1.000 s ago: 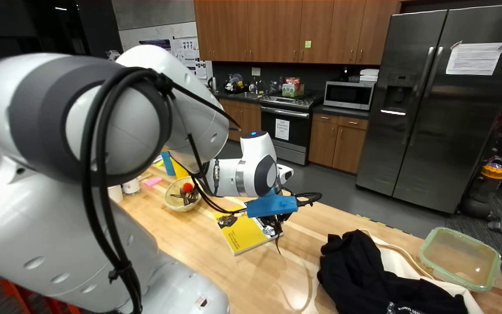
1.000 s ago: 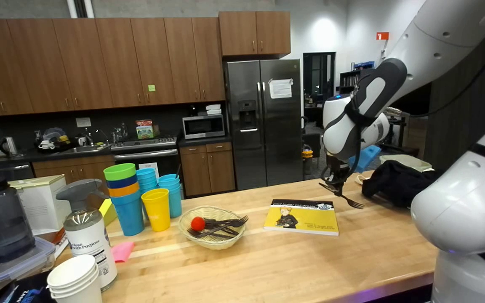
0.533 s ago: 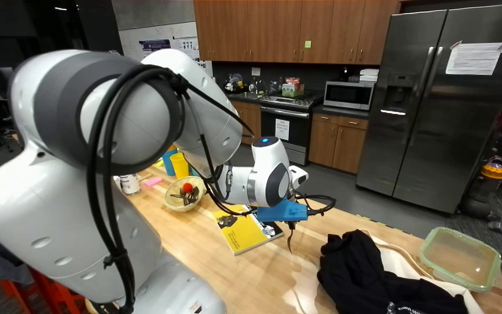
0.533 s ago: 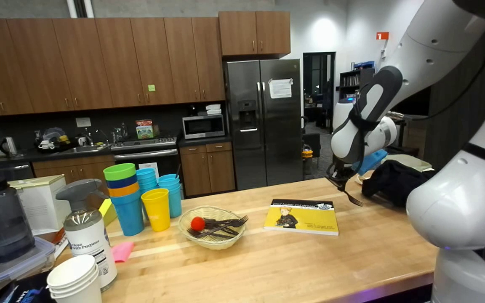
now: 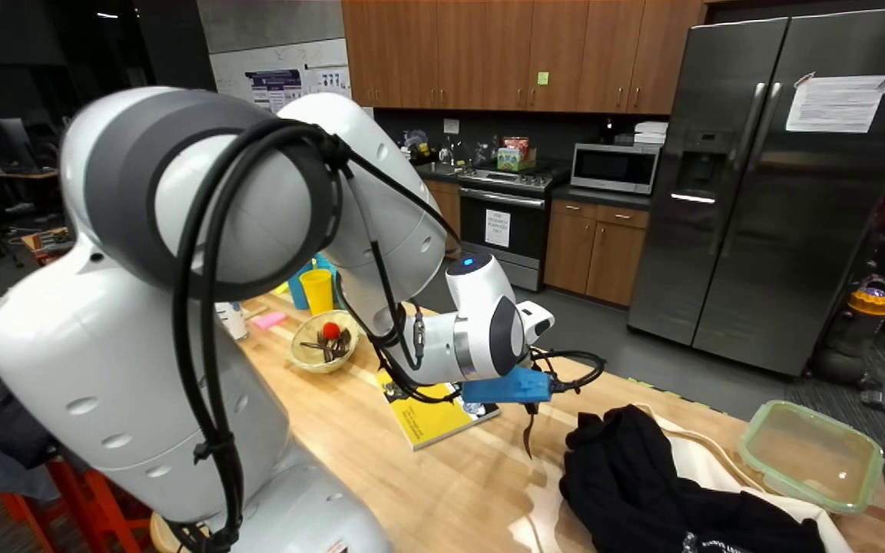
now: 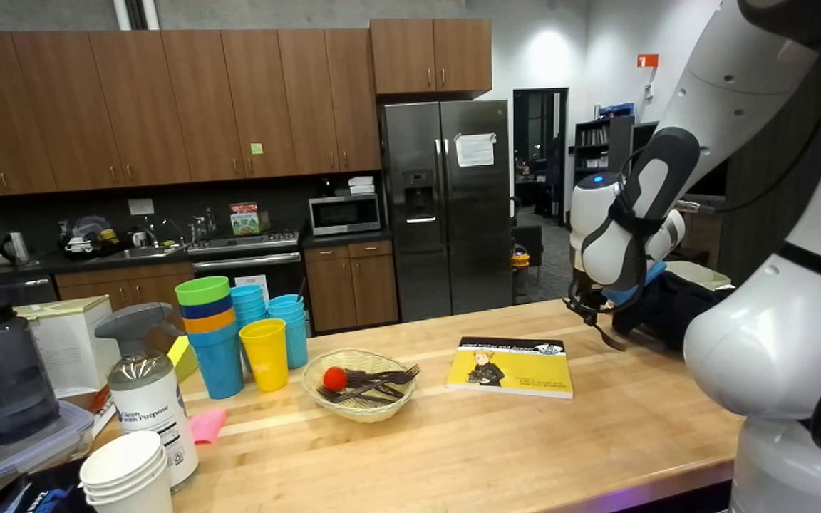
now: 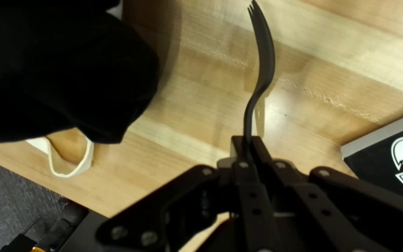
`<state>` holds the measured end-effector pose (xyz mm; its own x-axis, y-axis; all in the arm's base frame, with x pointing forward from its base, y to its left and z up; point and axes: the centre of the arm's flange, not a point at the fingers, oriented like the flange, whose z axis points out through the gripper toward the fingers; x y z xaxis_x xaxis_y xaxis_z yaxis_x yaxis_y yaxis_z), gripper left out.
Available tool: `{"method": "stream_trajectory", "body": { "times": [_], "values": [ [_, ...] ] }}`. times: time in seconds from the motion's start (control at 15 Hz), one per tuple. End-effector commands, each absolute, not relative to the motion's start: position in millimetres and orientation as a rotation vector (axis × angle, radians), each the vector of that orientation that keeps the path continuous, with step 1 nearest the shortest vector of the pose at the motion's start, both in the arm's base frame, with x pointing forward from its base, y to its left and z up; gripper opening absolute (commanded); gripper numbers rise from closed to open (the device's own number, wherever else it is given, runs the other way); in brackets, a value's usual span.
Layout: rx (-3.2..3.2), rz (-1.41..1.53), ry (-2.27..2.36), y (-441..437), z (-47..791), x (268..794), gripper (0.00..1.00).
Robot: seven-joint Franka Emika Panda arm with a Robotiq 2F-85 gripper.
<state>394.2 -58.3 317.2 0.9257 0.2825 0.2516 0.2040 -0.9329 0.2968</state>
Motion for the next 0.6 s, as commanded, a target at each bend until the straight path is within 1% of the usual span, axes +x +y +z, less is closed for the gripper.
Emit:
{"method": "stream_trajectory", "body": {
  "times": [0.0, 0.53],
  "values": [
    [2.827, 0.391, 0.387, -59, 296, 321, 0.01],
    [2.861, 0.22, 0.531, -75, 281, 312, 0.01]
  ]
}}
